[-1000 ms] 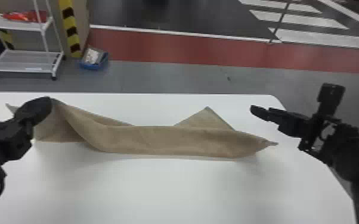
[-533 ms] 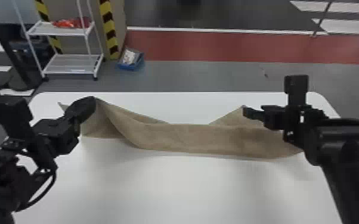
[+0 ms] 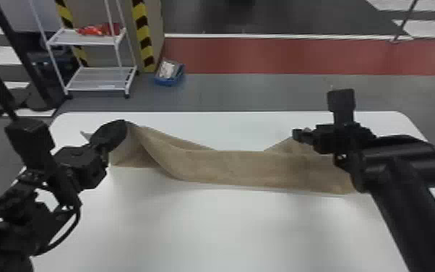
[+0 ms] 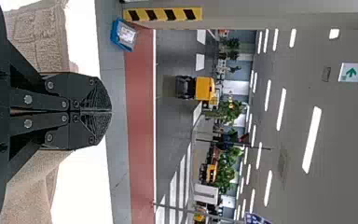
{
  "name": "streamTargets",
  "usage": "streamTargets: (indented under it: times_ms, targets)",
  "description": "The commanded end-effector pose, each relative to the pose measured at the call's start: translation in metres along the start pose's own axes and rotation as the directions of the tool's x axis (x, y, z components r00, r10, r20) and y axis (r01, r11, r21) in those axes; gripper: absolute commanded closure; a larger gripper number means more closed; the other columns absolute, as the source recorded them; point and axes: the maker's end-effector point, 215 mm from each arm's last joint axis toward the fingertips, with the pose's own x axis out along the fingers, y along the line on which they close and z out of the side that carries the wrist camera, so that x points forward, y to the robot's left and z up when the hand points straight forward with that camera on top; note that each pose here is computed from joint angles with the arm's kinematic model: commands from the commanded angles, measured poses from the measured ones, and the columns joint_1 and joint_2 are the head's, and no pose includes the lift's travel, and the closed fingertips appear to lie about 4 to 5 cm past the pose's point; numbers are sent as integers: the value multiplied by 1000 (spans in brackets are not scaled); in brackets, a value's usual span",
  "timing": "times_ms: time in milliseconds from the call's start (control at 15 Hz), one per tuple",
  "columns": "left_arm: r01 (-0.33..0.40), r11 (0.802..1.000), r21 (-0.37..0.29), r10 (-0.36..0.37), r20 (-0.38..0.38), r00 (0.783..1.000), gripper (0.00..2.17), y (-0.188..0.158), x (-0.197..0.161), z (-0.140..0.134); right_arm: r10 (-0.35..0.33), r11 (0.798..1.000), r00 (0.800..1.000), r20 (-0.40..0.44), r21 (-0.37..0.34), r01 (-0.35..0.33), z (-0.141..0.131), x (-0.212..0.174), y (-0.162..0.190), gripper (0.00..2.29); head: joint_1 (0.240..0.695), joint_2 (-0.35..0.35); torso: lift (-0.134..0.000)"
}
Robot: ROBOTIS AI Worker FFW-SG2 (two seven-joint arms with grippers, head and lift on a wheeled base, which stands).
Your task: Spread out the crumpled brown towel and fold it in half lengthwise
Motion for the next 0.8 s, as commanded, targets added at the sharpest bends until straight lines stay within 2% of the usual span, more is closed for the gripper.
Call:
streamTargets:
  times_ms: [0,200,467,600,667,733]
  targets:
    - [-1,1000,4,1,5,1000,1899,1,-1,2,-11,1000,1000,-23,-3,11,-7,5,-6,441,695,1,-124]
    - [-3,1000,3,3,1,1000,1899,1,0,-1,-26,1000,998,-63,-14,25,-18,11,-15,441,695,-5,-124]
    - [-3,1000,7,3,1,1000,1899,0,1,-1,-10,1000,995,-102,-7,9,-25,10,-16,768,695,-13,-124]
    - [-6,1000,9,6,2,1000,1899,2,0,-1,-5,1000,993,-118,-5,4,-30,9,-18,775,695,-15,-124]
    - [-6,1000,9,6,2,1000,1899,2,0,-1,6,1000,992,-126,0,-6,-29,8,-16,974,695,-15,-124]
    - [-6,1000,11,6,3,1000,1899,2,0,0,9,1000,991,-131,4,-9,-28,8,-17,1021,695,-15,-124]
